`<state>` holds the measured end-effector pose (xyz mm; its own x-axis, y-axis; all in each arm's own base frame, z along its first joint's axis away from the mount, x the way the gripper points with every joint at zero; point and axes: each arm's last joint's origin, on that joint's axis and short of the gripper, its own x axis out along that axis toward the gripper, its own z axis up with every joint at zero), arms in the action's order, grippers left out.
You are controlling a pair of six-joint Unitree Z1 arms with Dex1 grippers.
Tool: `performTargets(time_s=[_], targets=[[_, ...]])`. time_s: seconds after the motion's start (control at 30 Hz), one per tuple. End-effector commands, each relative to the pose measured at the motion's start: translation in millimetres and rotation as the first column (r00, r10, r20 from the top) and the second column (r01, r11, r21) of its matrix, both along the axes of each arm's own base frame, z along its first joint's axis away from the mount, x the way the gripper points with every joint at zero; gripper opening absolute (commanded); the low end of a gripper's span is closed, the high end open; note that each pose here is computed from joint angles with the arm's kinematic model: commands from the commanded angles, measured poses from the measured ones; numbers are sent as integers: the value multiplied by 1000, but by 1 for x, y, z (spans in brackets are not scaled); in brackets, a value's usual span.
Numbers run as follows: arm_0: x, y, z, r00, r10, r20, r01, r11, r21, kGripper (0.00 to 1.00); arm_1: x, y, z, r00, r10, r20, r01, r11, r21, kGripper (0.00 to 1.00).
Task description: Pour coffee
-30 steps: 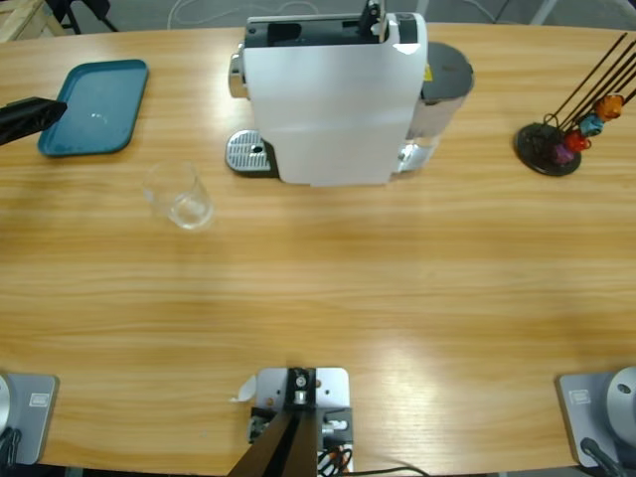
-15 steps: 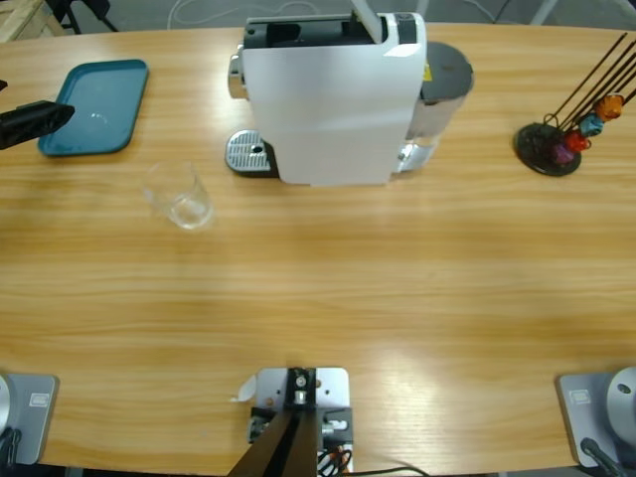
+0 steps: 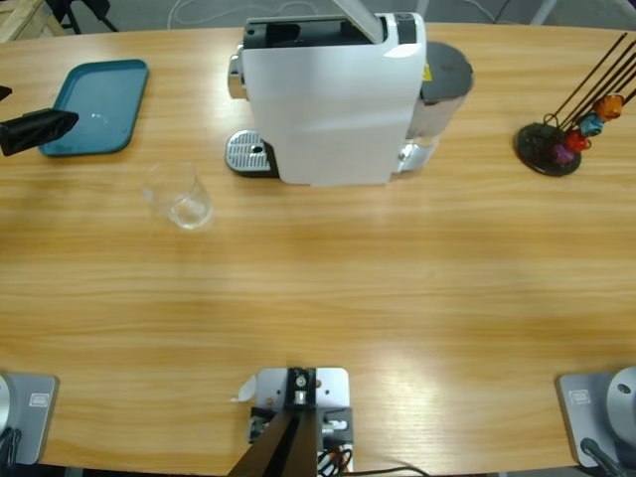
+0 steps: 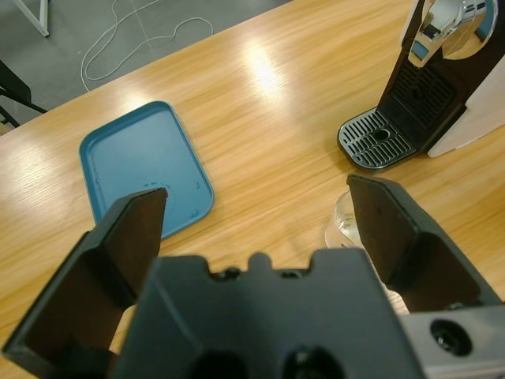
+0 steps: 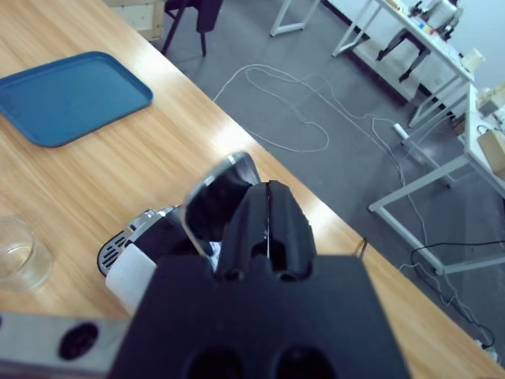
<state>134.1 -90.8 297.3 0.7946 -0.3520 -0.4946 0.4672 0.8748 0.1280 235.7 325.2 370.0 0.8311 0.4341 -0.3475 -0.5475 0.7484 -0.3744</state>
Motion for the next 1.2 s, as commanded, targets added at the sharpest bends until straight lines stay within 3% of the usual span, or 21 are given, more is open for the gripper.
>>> performTargets(time_s=[0.03, 1.2], targets=[[-1, -1, -15, 999, -8, -46, 9, 1000, 22, 991, -7, 24, -101, 987, 6, -160, -30, 988, -154, 0], [-8, 4, -12, 1000, -6, -30, 6, 1000, 11, 991, -10, 22, -180, 961, -25, -277, -24, 985, -169, 0]])
